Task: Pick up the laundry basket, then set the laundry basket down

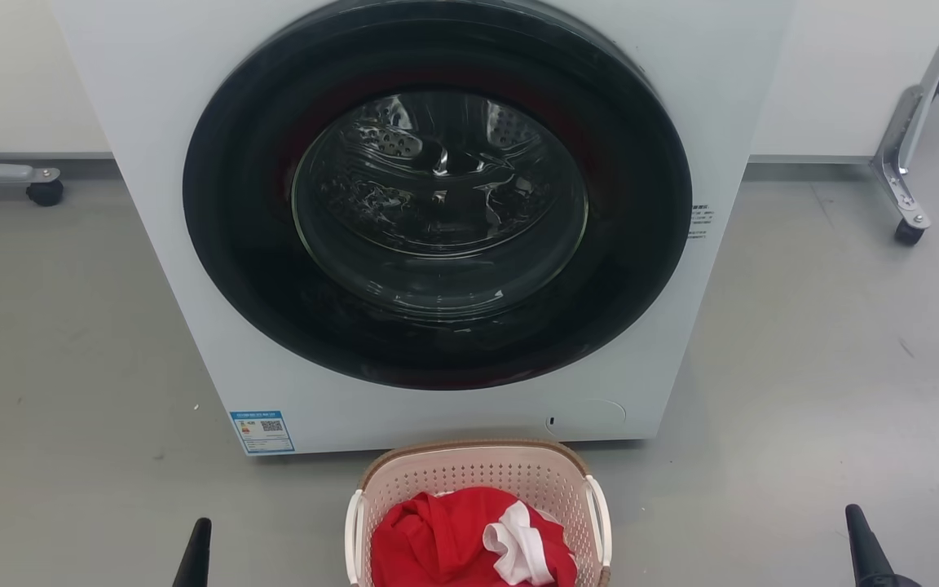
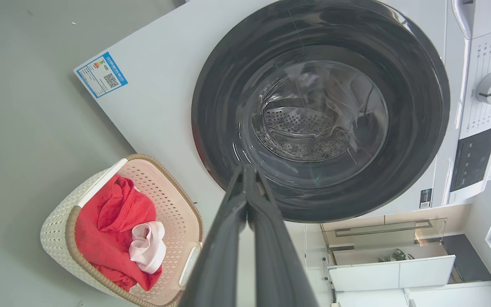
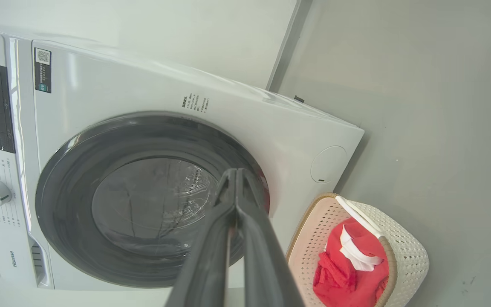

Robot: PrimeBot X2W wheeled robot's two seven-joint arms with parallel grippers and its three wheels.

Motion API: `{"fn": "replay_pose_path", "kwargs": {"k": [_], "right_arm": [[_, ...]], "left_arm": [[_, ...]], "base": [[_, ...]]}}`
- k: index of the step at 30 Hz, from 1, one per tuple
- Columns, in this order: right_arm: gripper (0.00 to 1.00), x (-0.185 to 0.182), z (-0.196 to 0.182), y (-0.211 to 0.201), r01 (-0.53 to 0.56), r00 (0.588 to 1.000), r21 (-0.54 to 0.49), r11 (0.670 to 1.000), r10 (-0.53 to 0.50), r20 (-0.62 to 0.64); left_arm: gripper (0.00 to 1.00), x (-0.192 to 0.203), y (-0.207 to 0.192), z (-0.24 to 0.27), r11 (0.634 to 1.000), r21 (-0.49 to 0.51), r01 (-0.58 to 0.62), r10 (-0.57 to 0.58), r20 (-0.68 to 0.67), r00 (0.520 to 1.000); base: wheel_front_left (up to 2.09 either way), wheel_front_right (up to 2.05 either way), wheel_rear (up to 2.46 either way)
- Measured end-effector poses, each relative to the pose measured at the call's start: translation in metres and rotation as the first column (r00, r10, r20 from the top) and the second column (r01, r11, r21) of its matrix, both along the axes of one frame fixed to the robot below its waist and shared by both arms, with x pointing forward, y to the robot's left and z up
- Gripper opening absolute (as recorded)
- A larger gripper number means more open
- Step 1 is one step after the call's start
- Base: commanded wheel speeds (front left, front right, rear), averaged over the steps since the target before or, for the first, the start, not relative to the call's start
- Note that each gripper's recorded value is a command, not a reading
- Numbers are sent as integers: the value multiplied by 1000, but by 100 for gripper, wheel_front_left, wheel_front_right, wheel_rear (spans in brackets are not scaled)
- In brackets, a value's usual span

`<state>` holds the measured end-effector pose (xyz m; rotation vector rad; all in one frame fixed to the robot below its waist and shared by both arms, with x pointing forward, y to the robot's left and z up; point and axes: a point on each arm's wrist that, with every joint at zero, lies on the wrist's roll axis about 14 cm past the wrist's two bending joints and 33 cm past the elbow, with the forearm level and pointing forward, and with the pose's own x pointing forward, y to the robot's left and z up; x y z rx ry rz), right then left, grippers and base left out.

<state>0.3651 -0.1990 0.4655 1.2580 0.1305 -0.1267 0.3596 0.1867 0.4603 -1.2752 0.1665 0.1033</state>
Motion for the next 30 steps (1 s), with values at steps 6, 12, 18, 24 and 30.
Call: {"fn": "replay_pose_path", "kwargs": {"k": [6, 12, 18, 24, 30], "right_arm": [[0, 4, 3, -2, 12, 1000, 95, 995, -14, 18], [0, 9, 8, -3, 17, 999, 185, 983, -26, 44], [0, 13, 13, -6, 23, 997, 275, 961, -43, 69], [0, 16, 17, -6, 21, 995, 305, 952, -49, 84], [0, 16, 16, -6, 22, 995, 306, 952, -50, 84]], "left_arm": [[0, 5, 2, 4, 996, -84, -11, 12, 17, 1000], [0, 10, 3, 9, 985, -172, -17, 24, 38, 999], [0, 16, 5, 15, 967, -255, -24, 42, 64, 997], [0, 19, 5, 19, 957, -289, -22, 47, 80, 996], [0, 19, 4, 19, 957, -290, -22, 47, 79, 996]], "base": [[0, 0, 0], [0, 0, 0], [0, 0, 0], [0, 0, 0], [0, 0, 0]]}}
